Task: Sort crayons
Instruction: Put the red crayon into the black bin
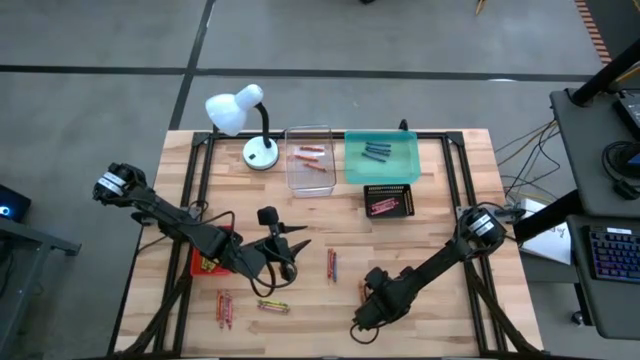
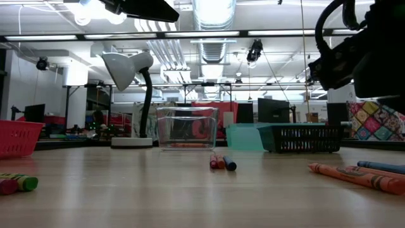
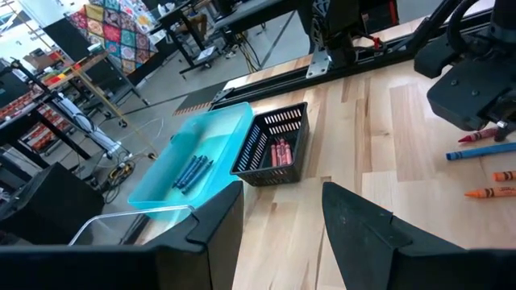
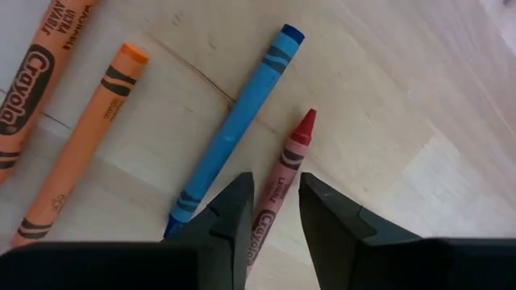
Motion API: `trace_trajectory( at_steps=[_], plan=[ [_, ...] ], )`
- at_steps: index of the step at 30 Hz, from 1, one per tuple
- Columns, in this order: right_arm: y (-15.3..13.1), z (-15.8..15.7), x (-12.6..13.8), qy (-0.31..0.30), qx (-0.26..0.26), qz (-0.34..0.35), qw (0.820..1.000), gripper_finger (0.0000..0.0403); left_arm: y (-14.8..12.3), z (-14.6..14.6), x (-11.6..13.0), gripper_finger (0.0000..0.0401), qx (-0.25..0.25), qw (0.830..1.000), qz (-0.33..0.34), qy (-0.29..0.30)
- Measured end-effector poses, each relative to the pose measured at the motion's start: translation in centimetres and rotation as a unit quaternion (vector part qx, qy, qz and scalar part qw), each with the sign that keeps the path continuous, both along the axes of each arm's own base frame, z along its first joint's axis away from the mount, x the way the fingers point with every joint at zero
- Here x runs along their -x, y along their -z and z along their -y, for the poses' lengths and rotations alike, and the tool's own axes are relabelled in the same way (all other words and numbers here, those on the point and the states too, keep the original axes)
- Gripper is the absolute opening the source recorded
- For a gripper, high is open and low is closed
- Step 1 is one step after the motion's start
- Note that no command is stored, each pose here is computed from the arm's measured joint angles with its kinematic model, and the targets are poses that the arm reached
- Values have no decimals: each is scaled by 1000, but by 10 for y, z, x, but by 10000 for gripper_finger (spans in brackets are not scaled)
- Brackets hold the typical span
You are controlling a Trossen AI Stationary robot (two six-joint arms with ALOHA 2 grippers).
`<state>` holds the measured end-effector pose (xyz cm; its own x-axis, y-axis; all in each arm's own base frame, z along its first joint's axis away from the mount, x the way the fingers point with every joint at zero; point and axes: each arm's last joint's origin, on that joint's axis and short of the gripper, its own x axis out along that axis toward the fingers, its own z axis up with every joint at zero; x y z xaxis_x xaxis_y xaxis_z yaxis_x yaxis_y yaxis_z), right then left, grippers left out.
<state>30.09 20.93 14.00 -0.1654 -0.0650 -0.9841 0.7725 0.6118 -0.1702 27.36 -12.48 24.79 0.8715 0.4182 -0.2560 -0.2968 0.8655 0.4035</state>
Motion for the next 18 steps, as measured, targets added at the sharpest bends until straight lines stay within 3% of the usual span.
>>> trace_trajectory(
  at_steps=[11,18],
  plan=[
    [3,3,3,-8,14,-3,1000,15,0,0,0,153,9,1000,5,-3],
    [-2,9,7,-17,41,-18,999,12,0,0,0,153,12,1000,6,-3]
  ],
)
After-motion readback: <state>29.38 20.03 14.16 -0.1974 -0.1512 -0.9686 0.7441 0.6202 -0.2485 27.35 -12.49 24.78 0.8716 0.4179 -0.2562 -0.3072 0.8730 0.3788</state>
